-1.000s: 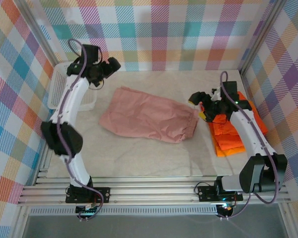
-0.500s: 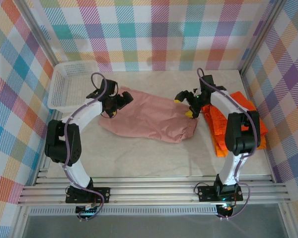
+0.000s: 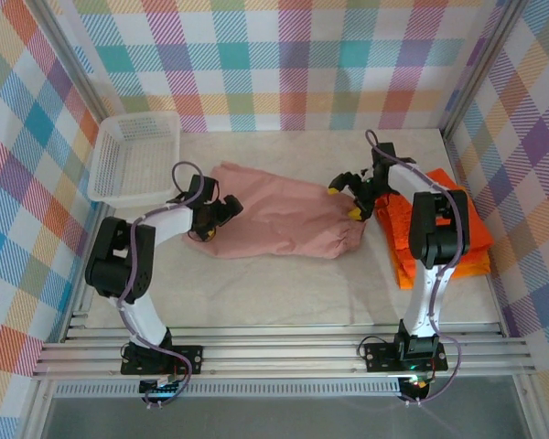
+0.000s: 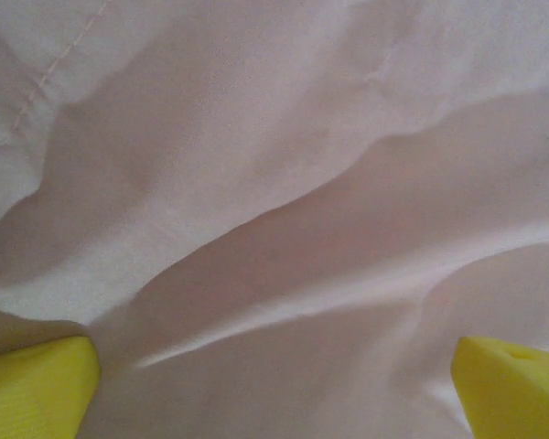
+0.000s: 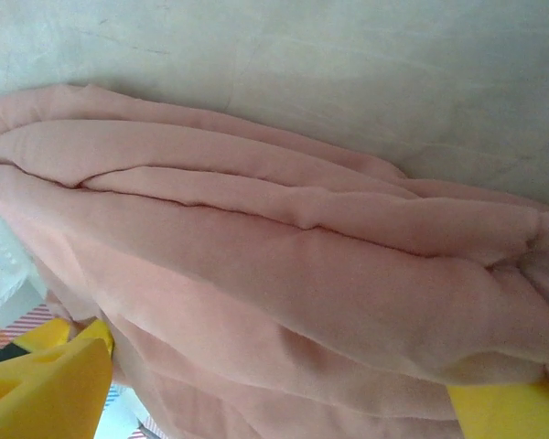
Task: Fold and stack the shorts
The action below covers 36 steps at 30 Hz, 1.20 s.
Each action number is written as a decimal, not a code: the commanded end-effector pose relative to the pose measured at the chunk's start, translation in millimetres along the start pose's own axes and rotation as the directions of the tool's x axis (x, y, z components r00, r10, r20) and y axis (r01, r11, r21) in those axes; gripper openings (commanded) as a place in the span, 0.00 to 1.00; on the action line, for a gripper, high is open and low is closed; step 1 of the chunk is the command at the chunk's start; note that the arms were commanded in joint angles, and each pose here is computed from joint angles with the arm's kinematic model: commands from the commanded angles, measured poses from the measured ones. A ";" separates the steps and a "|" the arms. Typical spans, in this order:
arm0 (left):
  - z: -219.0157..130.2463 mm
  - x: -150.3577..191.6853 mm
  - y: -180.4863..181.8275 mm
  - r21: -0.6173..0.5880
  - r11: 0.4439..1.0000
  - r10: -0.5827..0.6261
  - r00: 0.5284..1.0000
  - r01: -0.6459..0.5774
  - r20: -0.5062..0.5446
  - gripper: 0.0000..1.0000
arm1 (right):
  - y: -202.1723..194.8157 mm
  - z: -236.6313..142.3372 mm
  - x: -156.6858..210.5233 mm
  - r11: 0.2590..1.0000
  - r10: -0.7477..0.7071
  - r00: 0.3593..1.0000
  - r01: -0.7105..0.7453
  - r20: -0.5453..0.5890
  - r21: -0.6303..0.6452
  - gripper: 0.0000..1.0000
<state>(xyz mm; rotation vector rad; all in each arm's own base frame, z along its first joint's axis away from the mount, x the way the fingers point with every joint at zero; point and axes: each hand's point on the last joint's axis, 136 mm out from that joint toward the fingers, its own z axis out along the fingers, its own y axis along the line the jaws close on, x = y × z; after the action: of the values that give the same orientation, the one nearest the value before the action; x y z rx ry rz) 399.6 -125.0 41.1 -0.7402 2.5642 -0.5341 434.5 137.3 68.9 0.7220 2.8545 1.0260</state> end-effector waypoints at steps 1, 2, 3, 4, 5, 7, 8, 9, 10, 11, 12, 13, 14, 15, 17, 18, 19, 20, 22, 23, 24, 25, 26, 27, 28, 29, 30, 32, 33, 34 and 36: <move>-8.2 32.9 45.6 -0.116 0.991 -0.067 0.997 0.062 -0.041 1.00 | 2.2 7.3 2.0 0.998 -0.061 0.997 0.061 -0.042 -0.004 0.94; -13.4 40.5 53.4 -0.124 0.989 -0.085 0.996 0.079 -0.042 1.00 | 6.7 7.6 2.2 0.996 -0.088 0.995 0.088 -0.043 -0.012 0.94; -17.8 48.3 62.4 -0.138 0.986 -0.103 0.994 0.096 -0.043 1.00 | 10.8 8.8 3.7 0.994 -0.111 0.993 0.111 -0.047 -0.017 0.95; -24.2 56.9 70.6 -0.148 0.982 -0.125 0.991 0.118 -0.040 1.00 | 16.1 10.2 5.0 0.990 -0.141 0.989 0.140 -0.052 -0.025 0.95; -29.5 64.9 77.2 -0.156 0.979 -0.141 0.989 0.133 -0.038 1.00 | 21.1 11.9 7.9 0.986 -0.168 0.984 0.166 -0.061 -0.033 0.96; -40.5 83.1 88.6 -0.159 0.974 -0.170 0.985 0.164 -0.028 1.00 | 33.5 14.4 13.7 0.972 -0.234 0.969 0.232 -0.079 -0.042 0.96; -45.5 88.8 91.8 -0.156 0.972 -0.180 0.984 0.174 -0.020 1.00 | 39.2 13.8 16.6 0.965 -0.261 0.962 0.258 -0.082 -0.045 0.97; -52.2 92.0 93.5 -0.148 0.972 -0.187 0.982 0.184 -0.010 1.00 | 48.4 10.2 19.4 0.957 -0.289 0.954 0.285 -0.076 -0.060 0.97; -60.4 91.6 94.1 -0.141 0.972 -0.192 0.981 0.190 0.001 1.00 | 58.9 4.1 24.8 0.950 -0.307 0.949 0.300 -0.069 -0.090 0.97; -70.3 89.6 93.8 -0.147 0.972 -0.185 0.983 0.185 0.013 1.00 | 69.2 -4.0 28.6 0.942 -0.320 0.946 0.312 -0.052 -0.122 0.98; -83.7 80.4 87.6 -0.138 0.976 -0.164 0.985 0.169 0.044 1.00 | 81.2 -15.2 34.7 0.933 -0.329 0.944 0.320 -0.032 -0.163 0.99; -98.4 69.5 78.4 -0.124 0.981 -0.141 0.987 0.149 0.077 1.00 | 90.5 -27.4 41.2 0.925 -0.334 0.943 0.326 -0.008 -0.196 0.99; -111.5 60.6 70.5 -0.108 0.985 -0.121 0.987 0.132 0.105 1.00 | 97.1 -38.1 46.7 0.918 -0.335 0.942 0.330 0.017 -0.220 1.00; -125.3 50.7 58.5 -0.082 0.990 -0.100 0.986 0.112 0.130 1.00 | 102.6 -47.4 55.3 0.909 -0.339 0.940 0.338 0.039 -0.243 1.00; -144.6 39.0 37.7 -0.032 0.996 -0.077 0.986 0.083 0.146 1.00 | 105.9 -62.5 72.6 0.902 -0.333 0.941 0.335 0.053 -0.272 0.99; -148.9 37.7 30.1 -0.013 0.997 -0.074 0.988 0.076 0.139 1.00 | 103.6 -64.8 79.0 0.905 -0.324 0.945 0.324 0.047 -0.275 0.99; -150.6 38.2 22.6 0.012 0.997 -0.078 0.990 0.077 0.121 1.00 | 101.2 -67.7 87.4 0.908 -0.311 0.950 0.309 0.038 -0.284 1.00; -149.8 40.4 17.1 0.036 0.996 -0.087 0.991 0.084 0.099 1.00 | 94.4 -64.4 95.3 0.917 -0.286 0.958 0.279 0.016 -0.287 0.99; -144.9 45.5 9.6 0.079 0.992 -0.107 0.992 0.101 0.065 1.00 | 88.7 -57.2 111.1 0.918 -0.263 0.964 0.241 -0.028 -0.315 0.99; -140.7 48.6 10.9 0.082 0.991 -0.114 0.992 0.110 0.053 1.00 | 87.9 -52.9 118.6 0.916 -0.258 0.965 0.228 -0.049 -0.331 0.99; -136.9 50.5 14.5 0.073 0.990 -0.122 0.991 0.118 0.048 1.00 | 85.7 -47.1 124.9 0.919 -0.251 0.965 0.215 -0.070 -0.331 0.99; -131.8 53.9 20.2 0.055 0.991 -0.128 0.991 0.125 0.041 1.00 | 83.9 -40.9 130.3 0.922 -0.251 0.964 0.211 -0.088 -0.324 1.00; -126.2 57.6 26.4 0.035 0.991 -0.132 0.991 0.131 0.032 1.00 | 81.6 -34.4 135.2 0.927 -0.253 0.961 0.210 -0.106 -0.309 1.00; -121.1 61.2 31.1 0.023 0.990 -0.140 0.990 0.140 0.023 1.00 | 79.0 -28.7 139.1 0.932 -0.255 0.959 0.209 -0.125 -0.296 0.99; -115.4 65.0 36.5 0.011 0.989 -0.150 0.989 0.150 0.015 1.00 | 75.0 -22.4 142.7 0.938 -0.252 0.957 0.205 -0.146 -0.281 0.99; -109.1 68.9 42.4 -0.003 0.987 -0.161 0.987 0.162 0.008 1.00 | 68.1 -15.8 144.4 0.946 -0.239 0.957 0.190 -0.166 -0.264 1.00; -104.4 72.1 47.3 -0.015 0.985 -0.169 0.986 0.169 0.002 1.00 | 61.3 -11.1 145.3 0.952 -0.222 0.958 0.174 -0.181 -0.250 1.00; -94.2 78.7 60.6 -0.054 0.983 -0.178 0.984 0.177 -0.004 1.00 | 41.7 0.1 144.3 0.968 -0.193 0.961 0.155 -0.198 -0.196 1.00; -89.9 81.1 67.2 -0.075 0.981 -0.179 0.984 0.179 -0.003 1.00 | 32.2 4.4 144.1 0.975 -0.180 0.962 0.146 -0.207 -0.169 1.00; -85.5 84.4 75.7 -0.102 0.978 -0.182 0.983 0.180 -0.002 1.00 | 21.7 9.6 144.1 0.980 -0.164 0.962 0.134 -0.220 -0.144 1.00; -78.4 89.2 90.1 -0.146 0.973 -0.183 0.983 0.182 0.003 1.00 | 4.2 17.9 142.9 0.988 -0.125 0.962 0.098 -0.243 -0.122 1.00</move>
<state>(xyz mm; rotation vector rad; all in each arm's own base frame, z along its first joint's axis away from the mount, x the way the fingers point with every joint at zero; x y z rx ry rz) 258.2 -93.1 53.1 -1.0026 2.5916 -0.4601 321.7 224.3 100.9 0.3826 2.9028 1.3666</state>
